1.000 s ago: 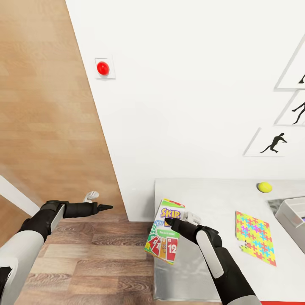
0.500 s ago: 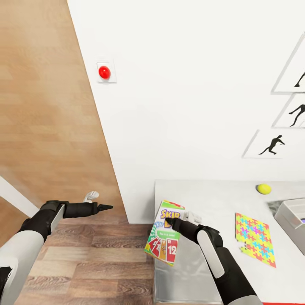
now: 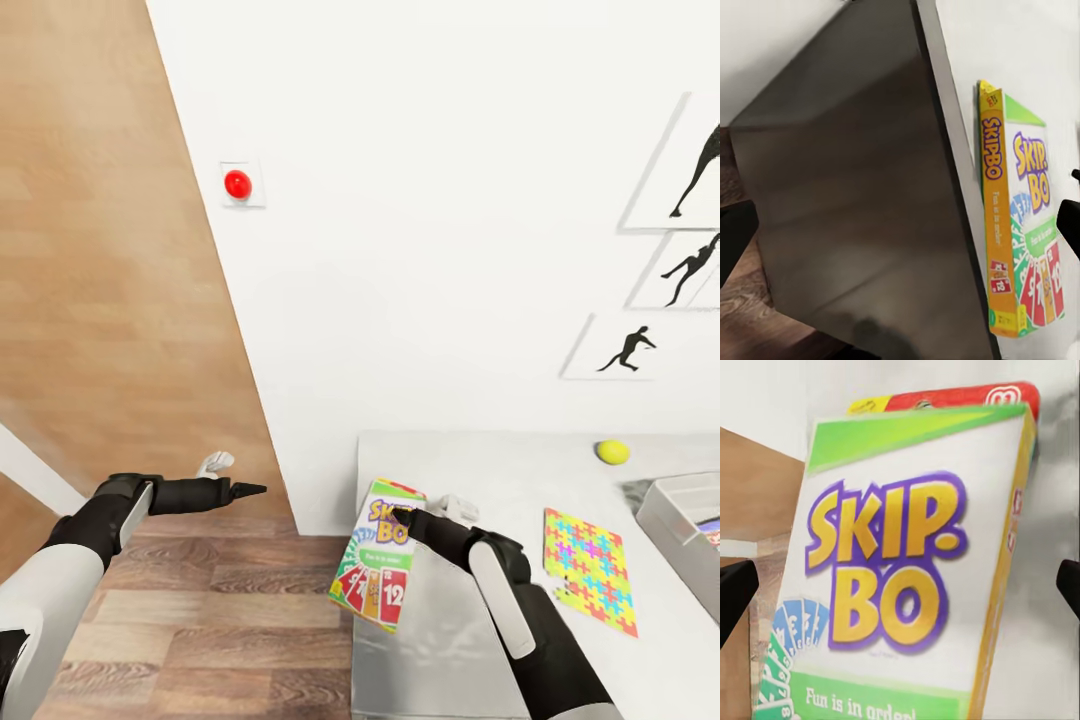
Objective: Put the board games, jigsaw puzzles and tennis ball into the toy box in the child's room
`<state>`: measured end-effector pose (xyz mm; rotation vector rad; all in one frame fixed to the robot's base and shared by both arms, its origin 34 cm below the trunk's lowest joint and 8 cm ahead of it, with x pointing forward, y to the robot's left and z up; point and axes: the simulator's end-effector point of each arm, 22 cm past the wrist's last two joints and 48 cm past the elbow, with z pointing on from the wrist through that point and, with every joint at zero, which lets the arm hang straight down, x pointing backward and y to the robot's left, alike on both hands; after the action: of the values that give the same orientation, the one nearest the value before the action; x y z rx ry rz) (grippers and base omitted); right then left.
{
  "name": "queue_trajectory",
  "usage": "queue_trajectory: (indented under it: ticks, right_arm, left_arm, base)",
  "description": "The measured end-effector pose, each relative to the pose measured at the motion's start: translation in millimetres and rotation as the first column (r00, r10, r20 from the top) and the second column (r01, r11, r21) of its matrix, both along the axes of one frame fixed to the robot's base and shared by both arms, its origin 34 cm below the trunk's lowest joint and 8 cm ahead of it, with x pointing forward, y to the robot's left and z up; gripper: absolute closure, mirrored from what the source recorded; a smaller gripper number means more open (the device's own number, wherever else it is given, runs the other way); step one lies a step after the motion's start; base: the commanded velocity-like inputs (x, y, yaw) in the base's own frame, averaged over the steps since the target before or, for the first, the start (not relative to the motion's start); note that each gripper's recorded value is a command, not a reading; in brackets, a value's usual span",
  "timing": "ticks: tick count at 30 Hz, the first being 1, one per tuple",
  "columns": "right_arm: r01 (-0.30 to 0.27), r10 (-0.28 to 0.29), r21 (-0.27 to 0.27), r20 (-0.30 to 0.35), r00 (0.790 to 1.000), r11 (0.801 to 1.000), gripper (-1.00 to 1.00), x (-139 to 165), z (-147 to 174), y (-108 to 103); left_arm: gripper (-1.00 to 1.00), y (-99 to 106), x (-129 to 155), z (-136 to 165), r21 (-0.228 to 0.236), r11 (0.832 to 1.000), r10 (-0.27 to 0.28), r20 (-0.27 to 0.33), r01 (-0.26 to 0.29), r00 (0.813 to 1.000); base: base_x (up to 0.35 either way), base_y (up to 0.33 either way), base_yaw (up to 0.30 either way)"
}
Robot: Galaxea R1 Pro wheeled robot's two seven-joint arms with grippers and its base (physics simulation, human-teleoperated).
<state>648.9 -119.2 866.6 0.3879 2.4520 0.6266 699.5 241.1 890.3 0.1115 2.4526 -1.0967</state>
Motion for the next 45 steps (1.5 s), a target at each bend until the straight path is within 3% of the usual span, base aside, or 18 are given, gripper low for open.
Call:
queue_trajectory:
  ticks: [5,13,21,26,37,45]
  right_arm:
    - [0.006,-0.006,0.006,0.082,0.997,1.0,-1.0,14,35,-3]
    - [0.02,-0.022,0.016,0.151,0.988,1.0,-1.0,27,67,-9]
    - [0.02,-0.026,0.028,0.237,0.971,0.999,-1.0,37,108,-10]
    - [0.003,-0.012,0.035,0.272,0.962,0.999,-1.0,38,128,-10]
    - [-0.114,0.048,0.17,0.348,0.936,0.979,-1.0,33,165,-3]
    - [-0.152,0.052,0.239,0.379,0.924,0.959,-1.0,30,183,-3]
  left_arm:
    - [-1.0,0,1,5,0.0,1.0,-0.001,0.007,0.001,1.0]
    - [-1.0,-12,1,8,-0.003,1.0,-0.006,0.011,0.006,1.0]
    - [-1.0,-19,-7,-21,0.076,0.997,0.035,-0.055,-0.031,0.998]
    - [-1.0,-23,-13,-29,0.087,0.996,0.043,-0.082,-0.036,0.996]
    - [-1.0,-29,-31,-40,0.08,0.996,0.049,-0.142,-0.038,0.989]
    - [-1.0,-31,-51,-52,0.067,0.997,0.056,-0.201,-0.044,0.978]
  base:
    - [0.0,-0.032,0.0]
    - [0.0,-0.005,0.0]
    - [0.0,0.0,0.0]
    - [0.0,0.0,0.0]
    - [0.0,0.0,0.0]
    - [0.0,0.0,0.0]
